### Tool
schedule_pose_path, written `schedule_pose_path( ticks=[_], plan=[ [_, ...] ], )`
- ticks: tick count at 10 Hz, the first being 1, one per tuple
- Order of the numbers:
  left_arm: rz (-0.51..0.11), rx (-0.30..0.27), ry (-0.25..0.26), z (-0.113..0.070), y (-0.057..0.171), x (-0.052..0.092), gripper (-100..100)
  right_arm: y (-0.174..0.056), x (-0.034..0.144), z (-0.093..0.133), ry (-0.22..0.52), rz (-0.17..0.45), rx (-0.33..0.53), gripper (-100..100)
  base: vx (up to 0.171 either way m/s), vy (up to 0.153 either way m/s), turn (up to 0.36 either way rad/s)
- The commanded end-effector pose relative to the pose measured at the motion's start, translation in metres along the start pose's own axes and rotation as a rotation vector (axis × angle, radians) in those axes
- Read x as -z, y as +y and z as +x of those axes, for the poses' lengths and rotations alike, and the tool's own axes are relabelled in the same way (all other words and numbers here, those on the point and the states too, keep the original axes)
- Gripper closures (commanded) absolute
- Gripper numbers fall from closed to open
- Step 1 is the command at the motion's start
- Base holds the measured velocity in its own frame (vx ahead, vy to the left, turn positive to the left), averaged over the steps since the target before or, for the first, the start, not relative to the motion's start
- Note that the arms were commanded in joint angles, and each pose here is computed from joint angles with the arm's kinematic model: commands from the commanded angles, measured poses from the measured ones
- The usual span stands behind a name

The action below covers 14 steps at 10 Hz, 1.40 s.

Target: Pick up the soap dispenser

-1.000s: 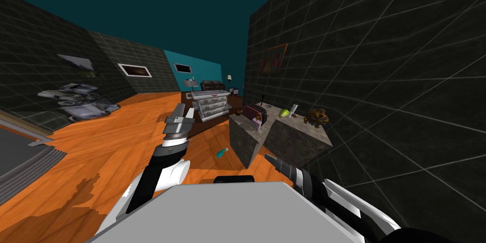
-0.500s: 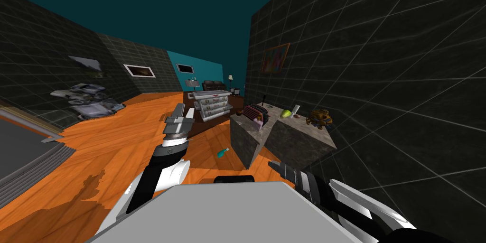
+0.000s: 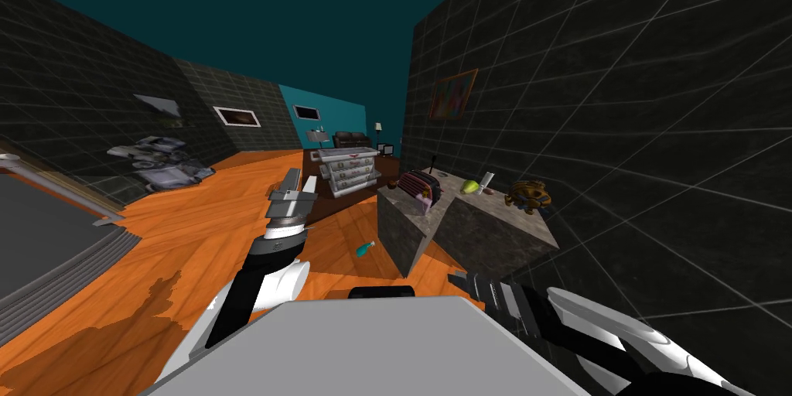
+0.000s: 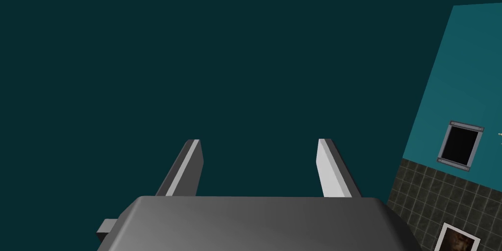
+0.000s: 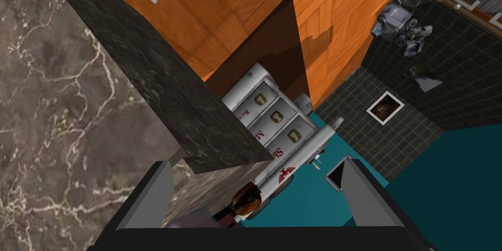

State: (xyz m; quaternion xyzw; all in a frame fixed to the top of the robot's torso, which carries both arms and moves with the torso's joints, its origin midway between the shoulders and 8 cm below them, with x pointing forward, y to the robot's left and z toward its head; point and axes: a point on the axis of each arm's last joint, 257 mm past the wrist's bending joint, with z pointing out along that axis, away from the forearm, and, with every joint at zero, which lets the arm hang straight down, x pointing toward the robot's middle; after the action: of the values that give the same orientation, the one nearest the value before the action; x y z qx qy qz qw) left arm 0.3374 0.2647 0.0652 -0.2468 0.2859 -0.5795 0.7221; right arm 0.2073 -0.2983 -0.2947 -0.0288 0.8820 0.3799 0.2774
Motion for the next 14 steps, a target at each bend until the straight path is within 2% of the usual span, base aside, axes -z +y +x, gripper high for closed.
schedule_pose_path(
  ticks=[1, 2, 3, 4, 5, 6, 8, 9, 10, 11, 12, 13, 14],
  plan=[
    [0.000, 0.000, 0.000, 0.000, 0.000, 0.000, 0, -0.004, 0.003, 0.001, 0.025, 0.015, 0.014, -100, 0.007, 0.008, -0.007],
    [0.000, 0.000, 0.000, 0.000, 0.000, 0.000, 0, -0.022, 0.015, 0.009, 0.070, 0.060, 0.021, -100, 0.012, 0.018, 0.066],
    [0.000, 0.000, 0.000, 0.000, 0.000, 0.000, 0, -0.024, 0.018, 0.009, 0.090, 0.068, 0.035, -100, 0.014, 0.017, 0.046],
    [0.000, 0.000, 0.000, 0.000, 0.000, 0.000, 0, -0.040, 0.030, 0.015, 0.125, 0.110, 0.039, -100, 0.019, 0.029, 0.082],
    [0.000, 0.000, 0.000, 0.000, 0.000, 0.000, 0, -0.043, 0.034, 0.013, 0.148, 0.120, 0.056, -100, 0.017, 0.028, 0.032],
    [0.000, 0.000, 0.000, 0.000, 0.000, 0.000, 0, -0.059, 0.047, 0.017, 0.186, 0.163, 0.064, -100, 0.021, 0.031, 0.081],
    [0.000, 0.000, 0.000, 0.000, 0.000, 0.000, 0, -0.062, 0.052, 0.015, 0.213, 0.175, 0.086, -100, 0.014, 0.019, 0.010],
    [0.000, 0.000, 0.000, 0.000, 0.000, 0.000, 0, -0.077, 0.067, 0.016, 0.252, 0.218, 0.099, -100, 0.022, 0.023, 0.080],
    [0.000, 0.000, 0.000, 0.000, 0.000, 0.000, 0, -0.078, 0.070, 0.014, 0.269, 0.225, 0.112, -100, 0.024, 0.024, 0.046],
    [0.000, 0.000, 0.000, 0.000, 0.000, 0.000, 0, -0.093, 0.084, 0.013, 0.305, 0.267, 0.127, -100, 0.032, 0.033, 0.077],
    [0.000, 0.000, 0.000, 0.000, 0.000, 0.000, 0, -0.094, 0.087, 0.011, 0.320, 0.273, 0.139, -100, 0.032, 0.032, 0.042],
    [0.000, 0.000, 0.000, 0.000, 0.000, 0.000, 0, -0.106, 0.101, 0.008, 0.351, 0.312, 0.154, -100, 0.039, 0.044, 0.085],
    [0.000, 0.000, 0.000, 0.000, 0.000, 0.000, 0, -0.107, 0.104, 0.005, 0.366, 0.319, 0.167, -100, 0.036, 0.034, 0.044]
  ],
)
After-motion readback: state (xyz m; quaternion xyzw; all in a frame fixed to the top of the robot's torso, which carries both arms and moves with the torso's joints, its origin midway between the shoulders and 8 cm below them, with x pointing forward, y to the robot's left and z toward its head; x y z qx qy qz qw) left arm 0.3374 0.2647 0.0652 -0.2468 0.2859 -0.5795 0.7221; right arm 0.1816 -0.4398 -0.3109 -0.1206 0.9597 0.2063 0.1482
